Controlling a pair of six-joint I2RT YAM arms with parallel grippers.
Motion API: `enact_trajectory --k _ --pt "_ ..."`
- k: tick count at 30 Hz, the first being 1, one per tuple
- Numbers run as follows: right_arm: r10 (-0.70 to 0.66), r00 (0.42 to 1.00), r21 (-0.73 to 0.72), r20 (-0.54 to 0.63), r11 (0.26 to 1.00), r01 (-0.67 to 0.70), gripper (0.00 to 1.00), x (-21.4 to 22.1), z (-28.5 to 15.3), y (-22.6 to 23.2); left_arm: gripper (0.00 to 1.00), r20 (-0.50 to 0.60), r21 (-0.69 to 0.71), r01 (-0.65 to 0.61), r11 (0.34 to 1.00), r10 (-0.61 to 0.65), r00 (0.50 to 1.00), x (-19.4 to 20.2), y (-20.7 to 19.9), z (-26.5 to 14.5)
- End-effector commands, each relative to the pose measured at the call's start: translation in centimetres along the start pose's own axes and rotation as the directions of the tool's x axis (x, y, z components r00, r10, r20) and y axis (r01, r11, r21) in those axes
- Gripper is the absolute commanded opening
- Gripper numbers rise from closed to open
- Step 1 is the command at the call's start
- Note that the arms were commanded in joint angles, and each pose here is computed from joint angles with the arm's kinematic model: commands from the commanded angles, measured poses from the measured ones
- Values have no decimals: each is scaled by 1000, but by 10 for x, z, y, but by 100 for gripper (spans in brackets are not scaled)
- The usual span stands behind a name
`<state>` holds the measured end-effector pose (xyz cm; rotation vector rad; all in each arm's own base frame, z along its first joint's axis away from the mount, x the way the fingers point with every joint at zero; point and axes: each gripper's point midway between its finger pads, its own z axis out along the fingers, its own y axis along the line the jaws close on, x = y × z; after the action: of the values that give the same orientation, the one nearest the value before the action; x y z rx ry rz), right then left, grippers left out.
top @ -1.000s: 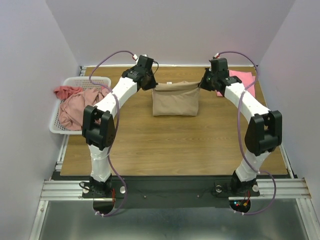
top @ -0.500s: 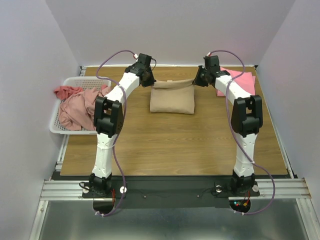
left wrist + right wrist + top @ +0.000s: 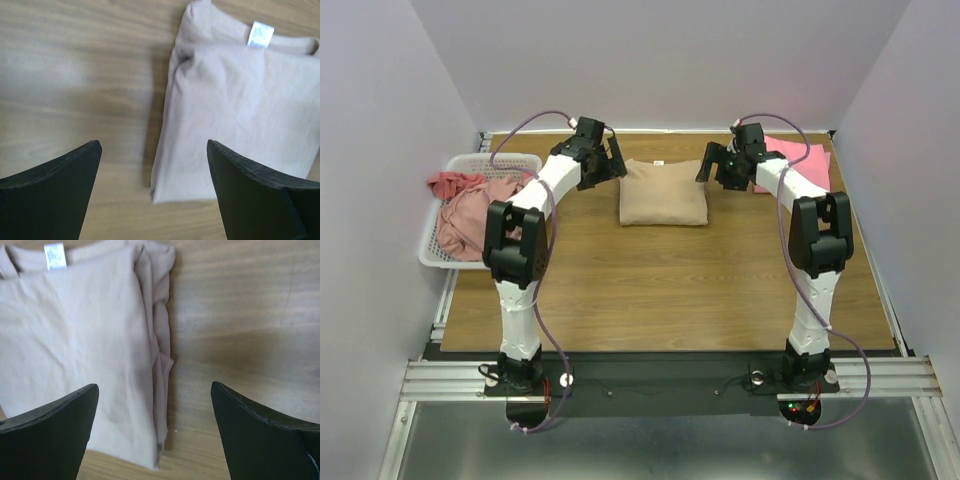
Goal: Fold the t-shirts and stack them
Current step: Fold the tshirt, then neatly place the folded tshirt to the corner
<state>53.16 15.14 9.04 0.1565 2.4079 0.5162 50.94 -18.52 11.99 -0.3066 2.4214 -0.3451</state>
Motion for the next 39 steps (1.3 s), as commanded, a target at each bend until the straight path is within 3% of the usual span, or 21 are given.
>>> enact_trajectory --k 1,7,10,13,17,20,21,24,27,32,36,39 --pt "-32 999 -54 -8 998 31 100 10 -15 10 99 94 72 9 997 -16 995 -1 -11 -62" --pt "-37 998 -81 -59 996 32 92 27 7 20 98 89 83 72 994 -80 993 73 23 -104" --pt "-38 999 -1 -32 999 38 86 22 19 9 99 86 64 88 994 -94 992 104 42 -117" --pt "-24 999 7 -46 1000 25 71 25 34 6 99 101 -30 101 994 -97 990 119 71 -124" --pt "-19 997 18 -81 1000 20 66 42 48 4 98 76 -76 111 991 -106 991 136 88 -132" --pt "-18 994 20 -110 1000 20 53 54 56 2 99 82 -55 129 990 -124 989 140 89 -139" --pt "-13 993 16 -118 1000 15 41 57 58 3 98 83 -47 132 990 -128 988 140 88 -141" --pt "-14 992 16 -123 1000 16 19 60 62 3 99 98 -33 142 989 -139 985 140 89 -150" --pt "-37 995 28 -88 999 39 3 46 58 4 98 116 -44 151 988 -145 983 139 93 -159" --pt "-184 982 100 37 979 180 0 -1 30 5 99 140 -61 163 985 -153 978 136 99 -170" --pt "-316 938 324 144 911 257 0 -52 -6 -19 99 152 -92 180 979 -165 975 136 106 -173" --pt "-401 903 420 152 854 308 0 -72 -23 -30 98 158 -135 188 973 -166 973 137 113 -174"
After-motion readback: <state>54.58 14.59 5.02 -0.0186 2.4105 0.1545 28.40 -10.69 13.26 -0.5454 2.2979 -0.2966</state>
